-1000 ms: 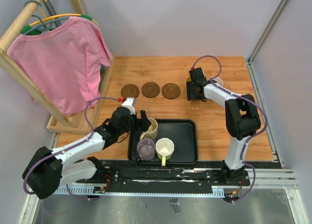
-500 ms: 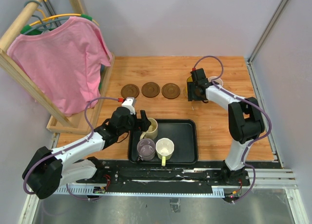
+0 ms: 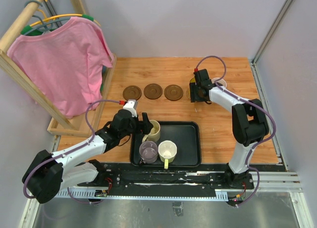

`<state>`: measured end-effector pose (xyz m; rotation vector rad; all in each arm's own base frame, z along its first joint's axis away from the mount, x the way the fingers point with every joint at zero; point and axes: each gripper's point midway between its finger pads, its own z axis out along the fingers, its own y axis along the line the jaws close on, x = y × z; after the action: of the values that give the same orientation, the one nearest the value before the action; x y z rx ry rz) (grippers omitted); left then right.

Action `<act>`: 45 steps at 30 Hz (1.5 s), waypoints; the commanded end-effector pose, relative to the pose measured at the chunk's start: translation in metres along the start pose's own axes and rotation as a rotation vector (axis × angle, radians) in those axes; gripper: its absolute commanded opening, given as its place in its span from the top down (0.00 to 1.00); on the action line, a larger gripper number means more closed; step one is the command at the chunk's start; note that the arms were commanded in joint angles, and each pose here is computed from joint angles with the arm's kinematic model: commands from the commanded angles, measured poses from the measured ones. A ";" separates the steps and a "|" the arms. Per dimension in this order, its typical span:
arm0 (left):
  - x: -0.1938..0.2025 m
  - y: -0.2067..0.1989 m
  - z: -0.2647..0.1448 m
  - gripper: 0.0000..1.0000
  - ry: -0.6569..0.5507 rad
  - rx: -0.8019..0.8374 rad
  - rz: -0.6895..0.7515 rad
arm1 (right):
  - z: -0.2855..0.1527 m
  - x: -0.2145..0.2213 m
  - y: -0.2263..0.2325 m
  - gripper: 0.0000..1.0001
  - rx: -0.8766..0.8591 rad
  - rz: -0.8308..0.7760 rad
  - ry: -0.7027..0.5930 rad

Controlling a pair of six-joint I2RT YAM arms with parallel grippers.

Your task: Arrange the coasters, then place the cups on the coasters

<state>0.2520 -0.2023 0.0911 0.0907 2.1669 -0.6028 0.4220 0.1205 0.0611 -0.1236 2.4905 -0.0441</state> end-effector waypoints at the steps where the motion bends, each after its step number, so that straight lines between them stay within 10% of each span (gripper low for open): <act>1: -0.007 0.000 0.000 0.00 -0.035 0.003 -0.007 | -0.011 -0.025 0.011 0.40 -0.032 -0.030 -0.068; 30: -0.006 0.000 0.000 0.00 -0.030 0.003 -0.012 | -0.026 -0.009 0.013 0.33 0.026 -0.033 -0.064; 45: -0.008 -0.010 -0.013 0.00 -0.037 0.070 0.031 | -0.116 -0.018 -0.003 0.29 0.019 0.031 -0.275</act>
<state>0.2498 -0.2023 0.0958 0.0951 2.1510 -0.6197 0.3775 0.1299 0.1386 -0.1451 2.3015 -0.0234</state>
